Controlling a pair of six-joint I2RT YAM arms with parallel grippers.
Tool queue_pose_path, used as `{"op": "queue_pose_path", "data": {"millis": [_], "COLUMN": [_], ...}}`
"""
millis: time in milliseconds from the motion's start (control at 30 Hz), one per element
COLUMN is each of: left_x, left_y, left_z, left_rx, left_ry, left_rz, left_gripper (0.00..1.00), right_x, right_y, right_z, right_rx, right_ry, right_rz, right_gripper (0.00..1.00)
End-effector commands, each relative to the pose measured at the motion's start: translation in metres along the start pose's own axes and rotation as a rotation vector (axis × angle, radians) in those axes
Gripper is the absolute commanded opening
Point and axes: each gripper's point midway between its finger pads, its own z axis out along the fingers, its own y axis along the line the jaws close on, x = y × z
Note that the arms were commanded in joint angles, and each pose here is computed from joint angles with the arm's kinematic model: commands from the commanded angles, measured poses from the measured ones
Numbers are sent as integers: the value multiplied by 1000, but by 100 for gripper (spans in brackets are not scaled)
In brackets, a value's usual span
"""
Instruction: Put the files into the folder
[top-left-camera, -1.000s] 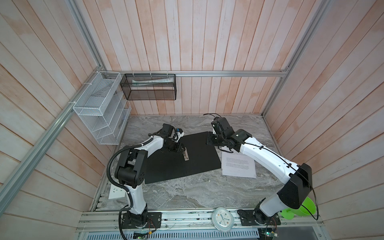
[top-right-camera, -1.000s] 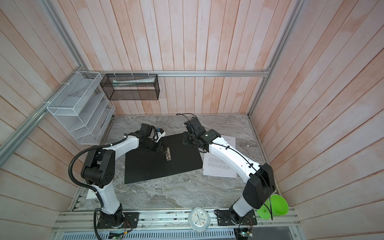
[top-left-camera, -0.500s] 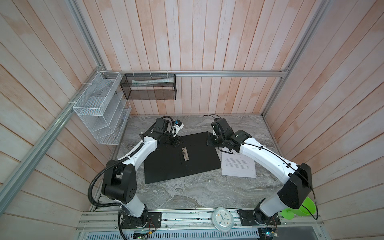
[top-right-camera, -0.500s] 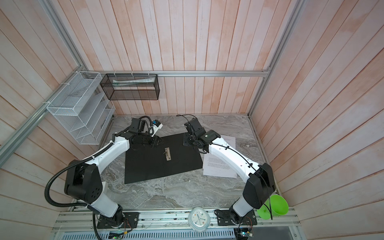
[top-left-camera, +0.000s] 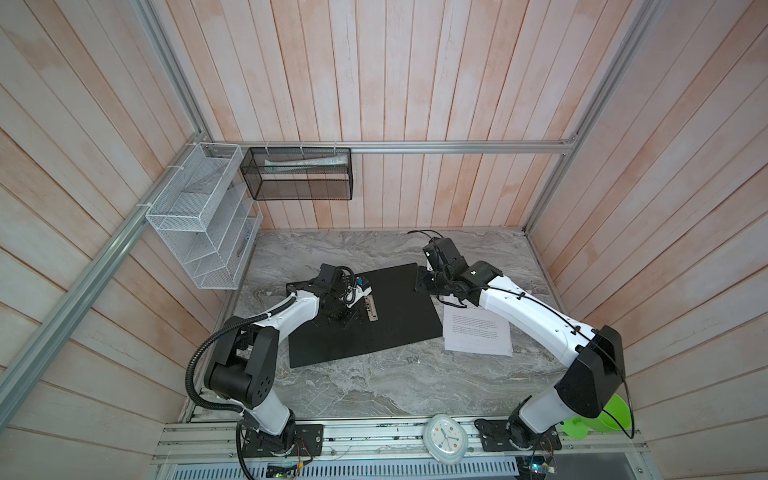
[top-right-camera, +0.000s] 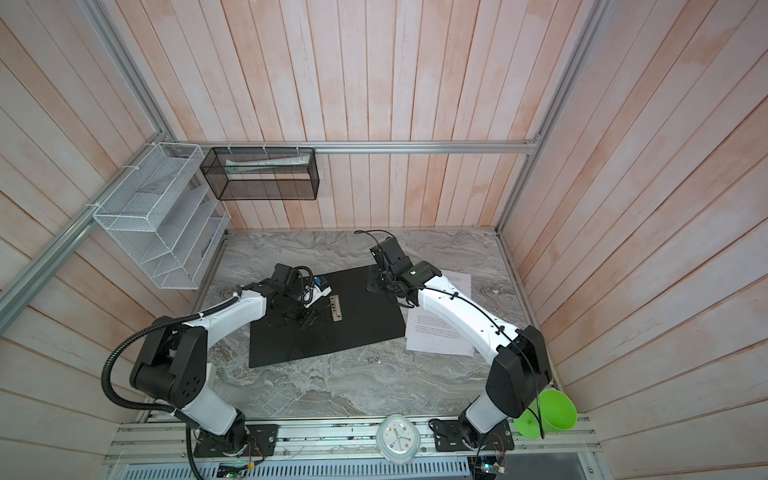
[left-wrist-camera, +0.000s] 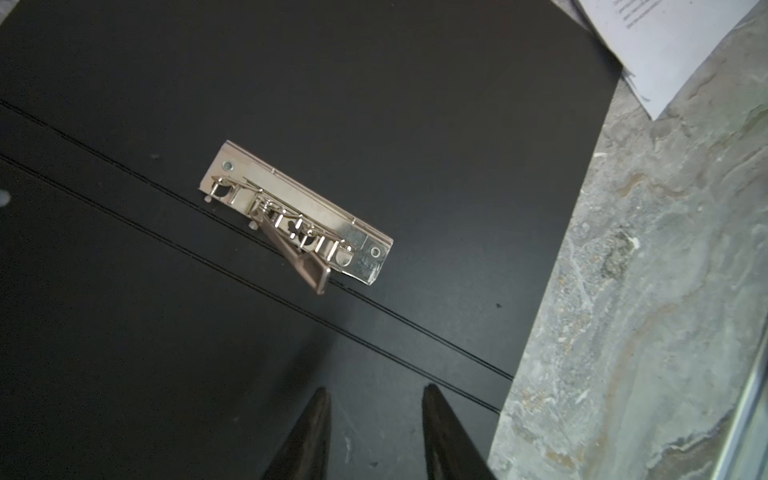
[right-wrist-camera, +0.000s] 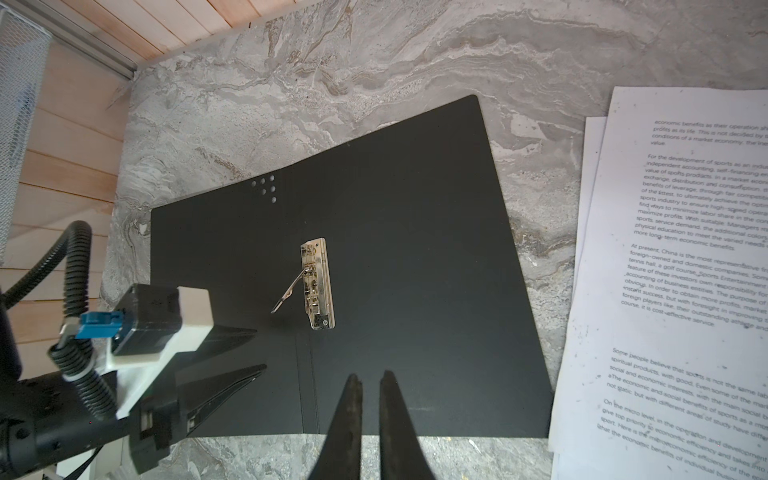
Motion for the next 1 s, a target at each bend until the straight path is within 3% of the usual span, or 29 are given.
{"op": "queue_pose_path", "data": {"millis": [0, 367, 967], "left_x": [-11, -30, -57], "left_y": [11, 32, 54], "left_z": [6, 20, 13], "left_rx": [-48, -100, -186], "left_ry": [-41, -89, -161], "left_rz": [43, -20, -94], "left_gripper": [39, 37, 37], "right_x": [-2, -2, 1], "right_y": [-2, 1, -2], "right_z": [-7, -4, -3], "right_rx": [-5, -7, -1], "right_ry": [-16, -4, 6], "right_rz": [20, 18, 13], "right_gripper": [11, 10, 10]}}
